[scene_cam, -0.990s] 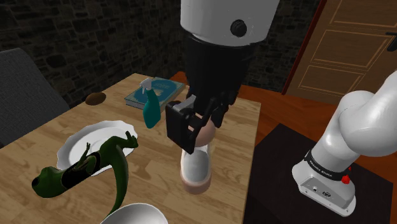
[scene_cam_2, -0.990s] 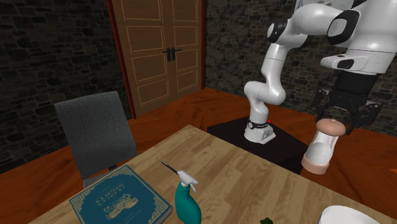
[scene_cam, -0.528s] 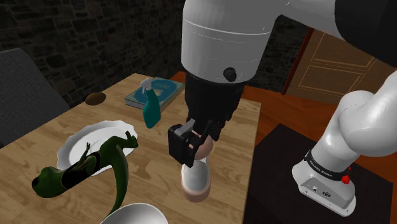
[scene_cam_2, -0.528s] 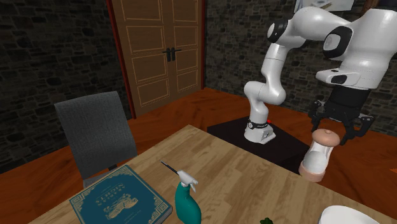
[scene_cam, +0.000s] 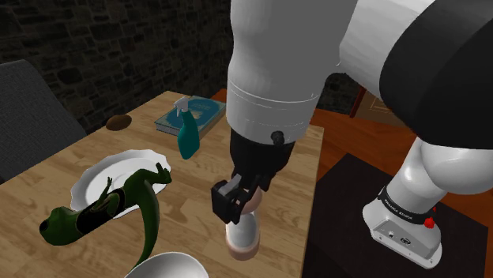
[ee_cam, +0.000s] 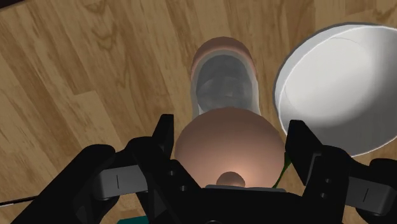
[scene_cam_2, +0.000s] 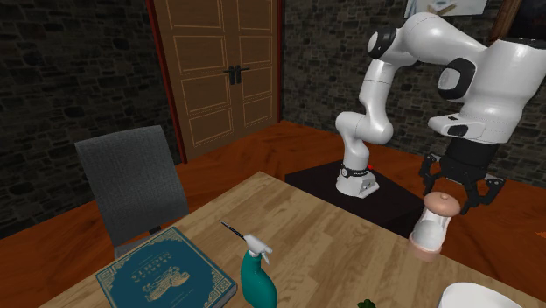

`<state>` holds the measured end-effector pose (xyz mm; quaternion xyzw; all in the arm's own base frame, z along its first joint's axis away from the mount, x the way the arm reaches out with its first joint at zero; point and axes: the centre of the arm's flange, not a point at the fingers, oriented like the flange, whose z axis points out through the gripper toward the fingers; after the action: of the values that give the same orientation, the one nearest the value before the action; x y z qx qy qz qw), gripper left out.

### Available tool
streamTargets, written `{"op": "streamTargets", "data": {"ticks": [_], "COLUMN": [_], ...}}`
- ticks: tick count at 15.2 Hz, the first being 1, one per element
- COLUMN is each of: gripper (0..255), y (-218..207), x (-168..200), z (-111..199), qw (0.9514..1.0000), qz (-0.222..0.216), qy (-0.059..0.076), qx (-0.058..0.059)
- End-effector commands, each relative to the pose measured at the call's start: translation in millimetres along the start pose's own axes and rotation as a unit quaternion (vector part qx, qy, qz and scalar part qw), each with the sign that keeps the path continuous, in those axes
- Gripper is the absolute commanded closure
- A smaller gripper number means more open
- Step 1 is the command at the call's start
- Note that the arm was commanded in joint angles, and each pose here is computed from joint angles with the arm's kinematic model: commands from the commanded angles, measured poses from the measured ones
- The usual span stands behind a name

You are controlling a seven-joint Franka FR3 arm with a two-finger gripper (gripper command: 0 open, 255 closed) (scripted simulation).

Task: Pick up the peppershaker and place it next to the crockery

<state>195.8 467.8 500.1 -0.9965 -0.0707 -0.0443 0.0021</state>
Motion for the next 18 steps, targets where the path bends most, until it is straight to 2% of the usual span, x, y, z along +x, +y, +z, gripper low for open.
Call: {"op": "streamTargets", "data": {"ticks": [1,16,18], "gripper": [255,255,255], "y": [1,1,1], "x": [-1,-8,-8], "z": [10,89,93], "qw": [1.0000,1.0000,1.0000], "qz": [0.000,0.000,0.000], "qy": [0.000,0.000,0.000], "qx": [0.000,0.000,0.000]}}
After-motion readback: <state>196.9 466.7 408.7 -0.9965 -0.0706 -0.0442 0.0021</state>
